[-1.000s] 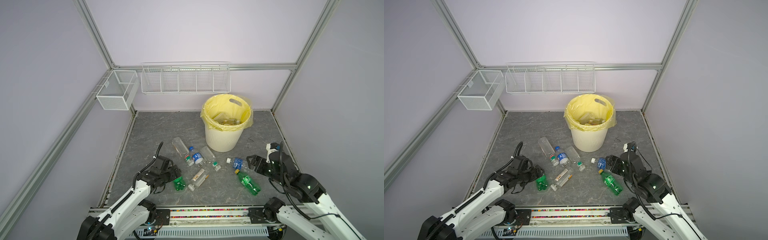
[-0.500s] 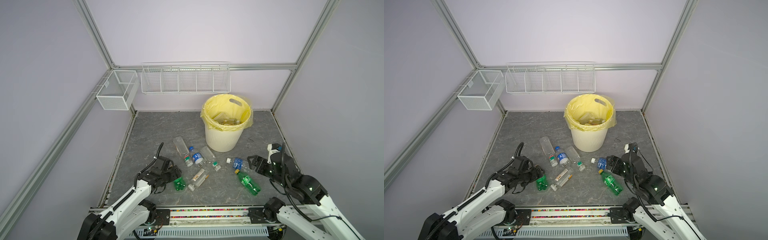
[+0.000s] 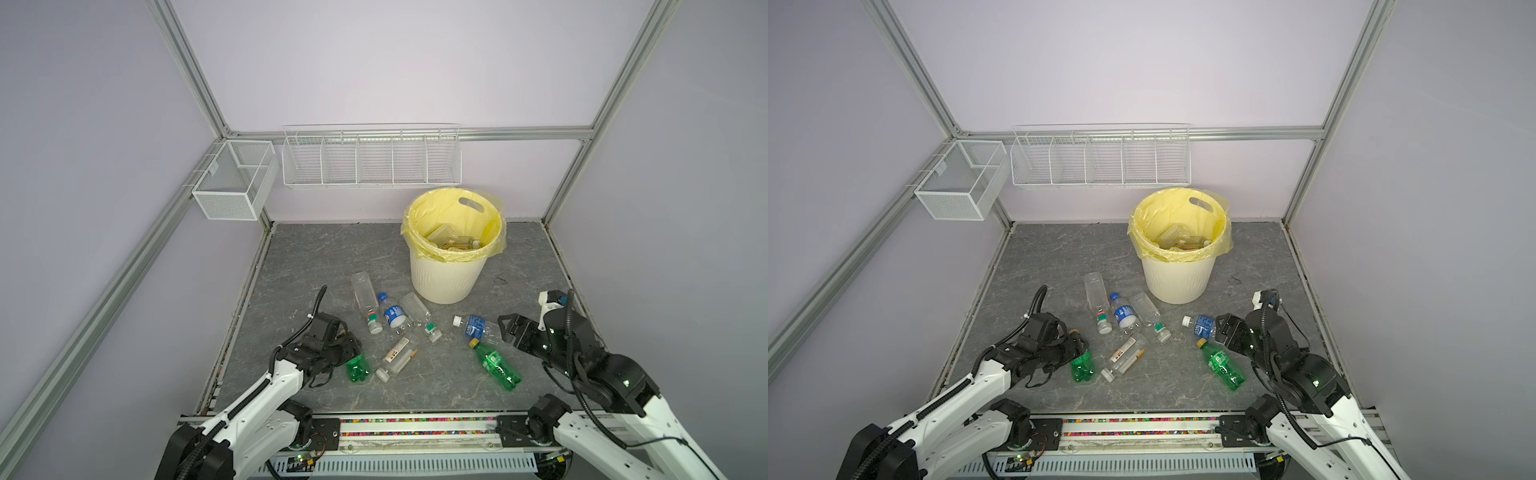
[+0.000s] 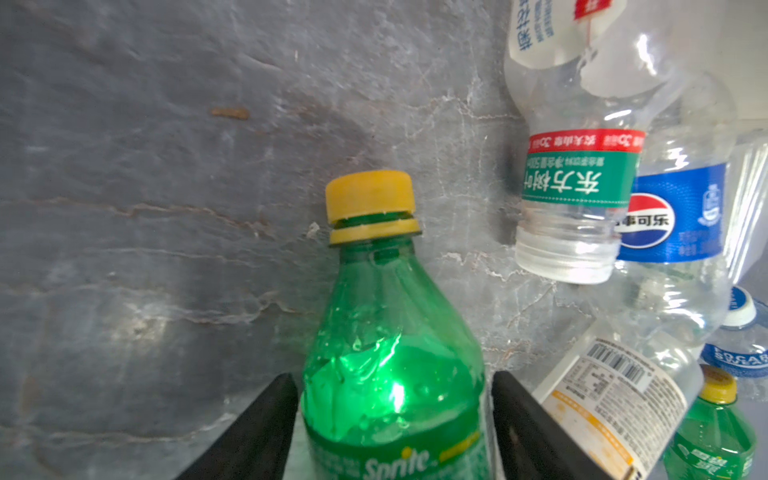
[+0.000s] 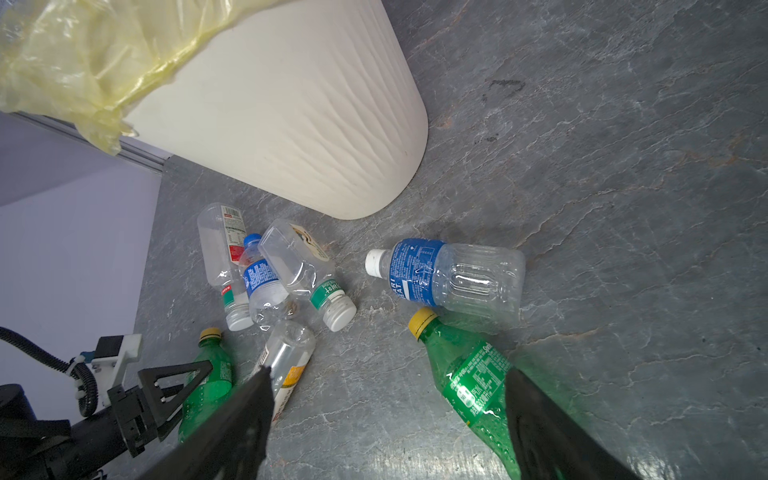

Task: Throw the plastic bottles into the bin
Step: 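Close the left gripper around the Sprite bottle's neck, then lift the Sprite bottle with the left gripper over the bin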

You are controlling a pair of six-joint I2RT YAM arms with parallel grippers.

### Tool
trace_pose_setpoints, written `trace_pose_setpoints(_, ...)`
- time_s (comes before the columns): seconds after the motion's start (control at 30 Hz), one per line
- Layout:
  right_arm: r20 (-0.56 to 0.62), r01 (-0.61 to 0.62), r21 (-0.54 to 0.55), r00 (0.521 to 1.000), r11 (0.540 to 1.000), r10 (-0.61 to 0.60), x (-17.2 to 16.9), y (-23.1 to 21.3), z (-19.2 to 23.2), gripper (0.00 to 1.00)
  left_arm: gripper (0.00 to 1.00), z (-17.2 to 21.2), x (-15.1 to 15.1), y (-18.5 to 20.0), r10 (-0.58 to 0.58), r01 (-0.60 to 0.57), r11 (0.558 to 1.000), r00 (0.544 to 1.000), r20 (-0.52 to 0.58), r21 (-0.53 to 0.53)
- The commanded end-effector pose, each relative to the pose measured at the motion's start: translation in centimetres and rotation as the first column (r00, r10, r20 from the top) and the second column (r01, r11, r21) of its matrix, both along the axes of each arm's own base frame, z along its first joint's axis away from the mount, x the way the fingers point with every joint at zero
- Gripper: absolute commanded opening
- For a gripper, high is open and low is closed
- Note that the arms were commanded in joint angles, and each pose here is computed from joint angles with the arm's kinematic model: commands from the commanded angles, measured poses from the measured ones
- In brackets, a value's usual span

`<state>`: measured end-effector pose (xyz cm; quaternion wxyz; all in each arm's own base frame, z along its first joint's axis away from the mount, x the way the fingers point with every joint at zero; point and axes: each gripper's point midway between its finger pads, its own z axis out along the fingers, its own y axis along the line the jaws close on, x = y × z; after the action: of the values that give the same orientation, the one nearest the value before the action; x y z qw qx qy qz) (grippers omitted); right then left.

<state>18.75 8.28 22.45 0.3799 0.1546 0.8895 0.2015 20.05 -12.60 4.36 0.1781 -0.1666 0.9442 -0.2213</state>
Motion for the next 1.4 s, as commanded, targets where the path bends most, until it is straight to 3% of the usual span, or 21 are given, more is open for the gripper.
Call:
trace_pose_setpoints(0.0, -0.012, 0.024, -0.004, 1.000, 1.000, -0.024, -0.3, -0.5, -0.7, 0.88, 0.67, -0.3, -0.2, 0.1, 0.010, -0.010, 1.000, 1.000, -0.001, -0.009)
trace_pose_setpoints(0.07, -0.010, 0.027, -0.004, 1.000, 1.000, -0.027, -0.4, -0.6, -0.6, 0.88, 0.60, -0.3, -0.2, 0.2, 0.012, -0.012, 1.000, 1.000, -0.002, -0.009)
trace_pose_setpoints(0.33, -0.005, 0.033, -0.005, 0.999, 0.999, -0.033, -0.8, -1.1, -0.6, 0.88, 0.53, 0.1, -0.1, 0.1, 0.018, -0.017, 1.000, 1.000, 0.010, -0.014)
trace_pose_setpoints(0.73, 0.002, 0.048, -0.014, 0.999, 0.999, -0.048, -1.1, -1.6, -0.9, 0.88, 0.52, 2.7, 0.6, -0.1, 0.019, -0.017, 0.999, 0.999, 0.050, -0.032)
trace_pose_setpoints(1.37, -0.017, 0.070, -0.091, 0.997, 0.993, -0.072, -1.2, -2.7, -1.7, 0.88, 0.52, 14.5, 2.7, -1.5, 0.002, 0.024, 0.993, 0.976, 0.217, -0.115)
